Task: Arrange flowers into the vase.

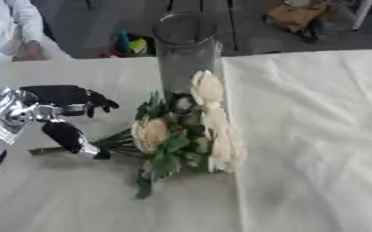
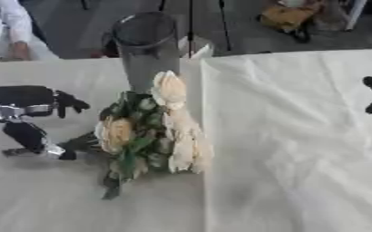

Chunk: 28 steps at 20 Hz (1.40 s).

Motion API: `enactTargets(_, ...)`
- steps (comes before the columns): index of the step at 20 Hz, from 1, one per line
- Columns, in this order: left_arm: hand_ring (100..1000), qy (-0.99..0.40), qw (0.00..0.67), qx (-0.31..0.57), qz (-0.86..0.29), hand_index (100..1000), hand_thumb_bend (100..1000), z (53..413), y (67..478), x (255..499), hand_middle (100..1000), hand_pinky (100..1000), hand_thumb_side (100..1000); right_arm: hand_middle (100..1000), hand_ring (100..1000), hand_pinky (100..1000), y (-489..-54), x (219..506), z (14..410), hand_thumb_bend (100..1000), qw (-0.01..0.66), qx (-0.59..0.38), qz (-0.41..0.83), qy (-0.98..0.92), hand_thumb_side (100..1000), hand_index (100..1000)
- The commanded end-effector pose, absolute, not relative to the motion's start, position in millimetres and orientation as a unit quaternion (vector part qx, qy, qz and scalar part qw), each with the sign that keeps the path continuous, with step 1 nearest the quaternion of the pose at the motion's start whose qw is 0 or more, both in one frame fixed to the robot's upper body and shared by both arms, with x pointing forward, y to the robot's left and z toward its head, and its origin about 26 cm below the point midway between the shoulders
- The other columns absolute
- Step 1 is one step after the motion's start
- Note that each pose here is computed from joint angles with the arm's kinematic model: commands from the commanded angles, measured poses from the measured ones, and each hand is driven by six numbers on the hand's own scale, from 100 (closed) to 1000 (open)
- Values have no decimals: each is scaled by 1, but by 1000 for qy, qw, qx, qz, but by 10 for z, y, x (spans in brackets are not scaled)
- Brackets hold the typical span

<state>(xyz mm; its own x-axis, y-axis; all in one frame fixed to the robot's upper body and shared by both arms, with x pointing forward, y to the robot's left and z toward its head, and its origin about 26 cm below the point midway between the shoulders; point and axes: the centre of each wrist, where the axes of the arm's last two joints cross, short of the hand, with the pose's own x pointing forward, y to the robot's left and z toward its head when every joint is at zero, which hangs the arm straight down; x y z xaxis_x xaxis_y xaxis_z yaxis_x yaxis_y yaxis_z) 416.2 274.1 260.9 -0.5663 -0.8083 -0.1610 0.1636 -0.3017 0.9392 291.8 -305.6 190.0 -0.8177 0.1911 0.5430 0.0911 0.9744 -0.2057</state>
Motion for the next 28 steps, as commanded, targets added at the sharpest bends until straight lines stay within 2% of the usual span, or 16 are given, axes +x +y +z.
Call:
enactTargets(1,704,-497,319,339,-733,989,636,2719,2739,4159,813,636,739,438,800,918,-3045,2898,1978,100,279,-71,91,-953,946,743)
enactTargets(7,752,-500,312,339,-734,992,641,2716,2673,4159,845,679,737,437,801,919,-3040,2899,1977,100,280,-68,92,-953,946,744)
enactTargets(10,783,-486,308,337,-745,1000,657,2723,2654,4153,866,712,691,437,801,920,-3040,2899,1975,100,281,-67,92,-953,945,744)
enactTargets(11,784,-482,306,338,-749,1000,650,2730,2652,4149,866,715,681,437,801,920,-3040,2898,1974,100,281,-67,92,-953,945,744)
enactTargets(12,802,-472,301,339,-756,1000,607,2728,2648,4143,874,726,627,437,802,921,-3040,2898,1972,100,282,-67,92,-953,944,745)
enactTargets(16,817,-431,285,340,-786,1000,527,2739,2648,4114,876,730,572,436,803,922,-3038,2897,1966,100,284,-66,92,-952,941,745)
enactTargets(20,810,-416,278,344,-795,1000,549,2753,2645,4096,865,719,585,436,803,923,-3037,2897,1963,100,285,-65,93,-952,940,745)
enactTargets(28,780,-440,250,372,-778,968,471,2617,2602,4095,829,680,516,435,803,923,-3035,2898,1966,100,284,-64,91,-952,941,745)
